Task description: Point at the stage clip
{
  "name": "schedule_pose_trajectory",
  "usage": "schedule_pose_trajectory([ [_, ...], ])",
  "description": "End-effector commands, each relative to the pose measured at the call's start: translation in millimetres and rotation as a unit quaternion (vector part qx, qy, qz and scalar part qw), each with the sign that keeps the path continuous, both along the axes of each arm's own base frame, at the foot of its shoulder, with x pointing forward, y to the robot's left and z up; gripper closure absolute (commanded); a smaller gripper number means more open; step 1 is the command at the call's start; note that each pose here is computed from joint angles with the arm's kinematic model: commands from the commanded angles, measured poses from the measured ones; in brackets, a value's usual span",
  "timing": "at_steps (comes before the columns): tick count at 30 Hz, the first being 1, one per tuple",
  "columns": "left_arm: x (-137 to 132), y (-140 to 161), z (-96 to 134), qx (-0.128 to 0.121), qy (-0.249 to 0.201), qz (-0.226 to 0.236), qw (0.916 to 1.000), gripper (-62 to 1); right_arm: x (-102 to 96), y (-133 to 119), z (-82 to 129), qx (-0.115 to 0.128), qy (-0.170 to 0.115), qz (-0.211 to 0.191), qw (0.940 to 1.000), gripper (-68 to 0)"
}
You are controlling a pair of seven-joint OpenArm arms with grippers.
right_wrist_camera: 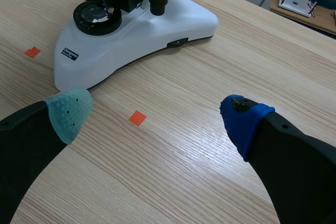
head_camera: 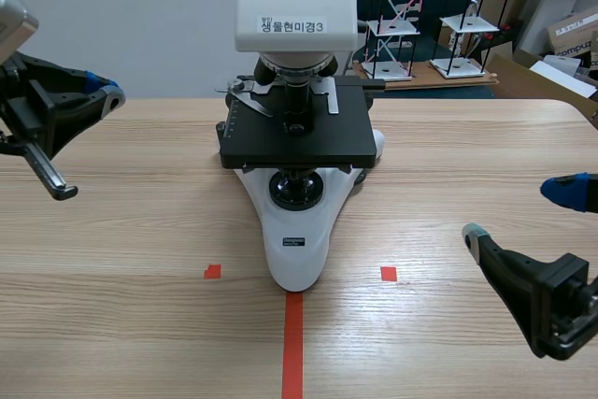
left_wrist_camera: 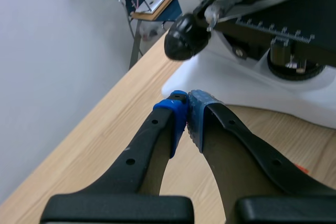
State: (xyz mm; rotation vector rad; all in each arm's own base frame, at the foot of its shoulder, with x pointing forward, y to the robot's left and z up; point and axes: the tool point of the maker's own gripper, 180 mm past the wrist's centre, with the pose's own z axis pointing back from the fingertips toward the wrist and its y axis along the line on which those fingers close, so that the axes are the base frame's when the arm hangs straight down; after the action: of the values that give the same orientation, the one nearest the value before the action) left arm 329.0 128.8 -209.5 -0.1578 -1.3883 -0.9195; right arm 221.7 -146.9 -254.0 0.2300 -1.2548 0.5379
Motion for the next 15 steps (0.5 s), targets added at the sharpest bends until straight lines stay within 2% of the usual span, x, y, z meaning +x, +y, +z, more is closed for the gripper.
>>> schedule_pose_trajectory([
  [1,2,-10,16,-0.01,-0.022,-0.016,0.9996,-2.2,3.9,3,10,0.007,-0.017,0.004,0.9998,-53.6],
  [9,4,-48,19,-0.004,-0.027,-0.073,0.997,-2.2,3.9,3,10,0.007,-0.017,0.004,0.9998,-53.6],
  [15,10,-59,22,-0.006,-0.031,-0.083,0.996,-2.2,4.0,3,10,0.006,-0.017,0.004,0.9998,-53.6],
])
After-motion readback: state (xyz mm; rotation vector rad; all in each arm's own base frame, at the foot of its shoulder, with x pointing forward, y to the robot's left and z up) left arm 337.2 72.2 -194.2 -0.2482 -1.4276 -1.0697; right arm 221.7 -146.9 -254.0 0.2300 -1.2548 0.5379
